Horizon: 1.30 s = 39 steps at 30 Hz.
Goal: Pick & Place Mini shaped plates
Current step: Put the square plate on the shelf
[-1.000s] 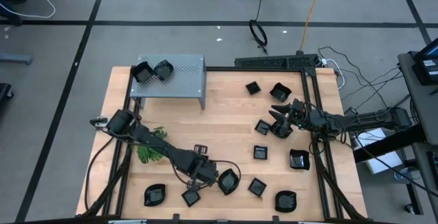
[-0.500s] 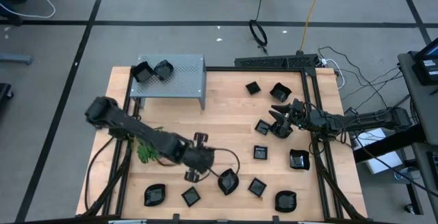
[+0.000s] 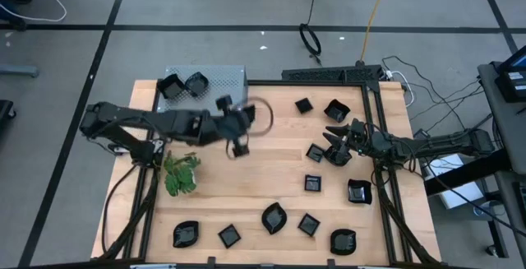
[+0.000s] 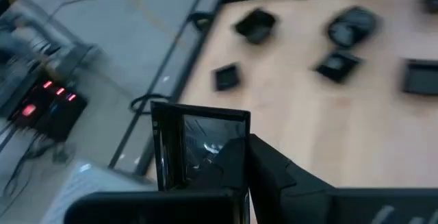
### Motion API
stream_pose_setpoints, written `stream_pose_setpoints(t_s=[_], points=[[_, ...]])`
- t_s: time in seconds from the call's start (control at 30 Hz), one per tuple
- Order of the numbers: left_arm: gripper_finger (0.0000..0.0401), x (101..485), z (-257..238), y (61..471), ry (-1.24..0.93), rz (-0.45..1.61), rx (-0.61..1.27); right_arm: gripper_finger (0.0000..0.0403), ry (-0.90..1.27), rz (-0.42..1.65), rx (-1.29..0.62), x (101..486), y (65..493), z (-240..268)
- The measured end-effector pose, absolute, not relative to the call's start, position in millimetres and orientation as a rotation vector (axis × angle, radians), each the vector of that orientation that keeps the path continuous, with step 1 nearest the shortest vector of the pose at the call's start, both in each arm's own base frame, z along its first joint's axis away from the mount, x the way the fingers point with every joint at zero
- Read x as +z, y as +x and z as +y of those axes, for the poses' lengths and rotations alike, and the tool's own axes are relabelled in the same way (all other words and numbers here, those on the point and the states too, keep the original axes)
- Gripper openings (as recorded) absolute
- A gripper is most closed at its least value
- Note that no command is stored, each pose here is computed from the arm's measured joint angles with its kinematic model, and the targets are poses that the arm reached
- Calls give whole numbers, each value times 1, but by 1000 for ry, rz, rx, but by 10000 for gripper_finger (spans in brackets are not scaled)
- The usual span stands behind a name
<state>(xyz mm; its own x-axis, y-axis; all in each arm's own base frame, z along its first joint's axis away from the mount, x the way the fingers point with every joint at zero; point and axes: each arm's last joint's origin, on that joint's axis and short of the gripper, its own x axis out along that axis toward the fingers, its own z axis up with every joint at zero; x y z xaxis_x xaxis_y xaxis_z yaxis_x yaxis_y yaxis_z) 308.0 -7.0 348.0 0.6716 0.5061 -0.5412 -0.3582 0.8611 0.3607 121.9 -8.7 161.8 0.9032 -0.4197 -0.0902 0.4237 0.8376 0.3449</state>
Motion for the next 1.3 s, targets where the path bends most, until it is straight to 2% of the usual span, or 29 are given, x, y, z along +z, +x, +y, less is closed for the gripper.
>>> stream_pose_setpoints(t_s=[0.33, 0.47, 0.63, 0.77, 1.0, 1.3], points=[[6, 329, 72, 291, 157, 933, 669, 142, 368, 11, -446, 162, 122, -9], [16, 325, 93, 285, 161, 998, 662, 142, 368, 11, -446, 162, 122, -9], [5, 316, 113, 281, 184, 1093, 656, 142, 367, 12, -446, 162, 122, -9], [16, 306, 130, 282, 159, 1142, 607, 142, 368, 12, -446, 162, 122, -9], [5, 291, 143, 286, 190, 1215, 557, 142, 368, 11, -446, 162, 122, -9], [29, 290, 142, 287, 207, 1223, 532, 142, 368, 11, -446, 162, 122, -9]])
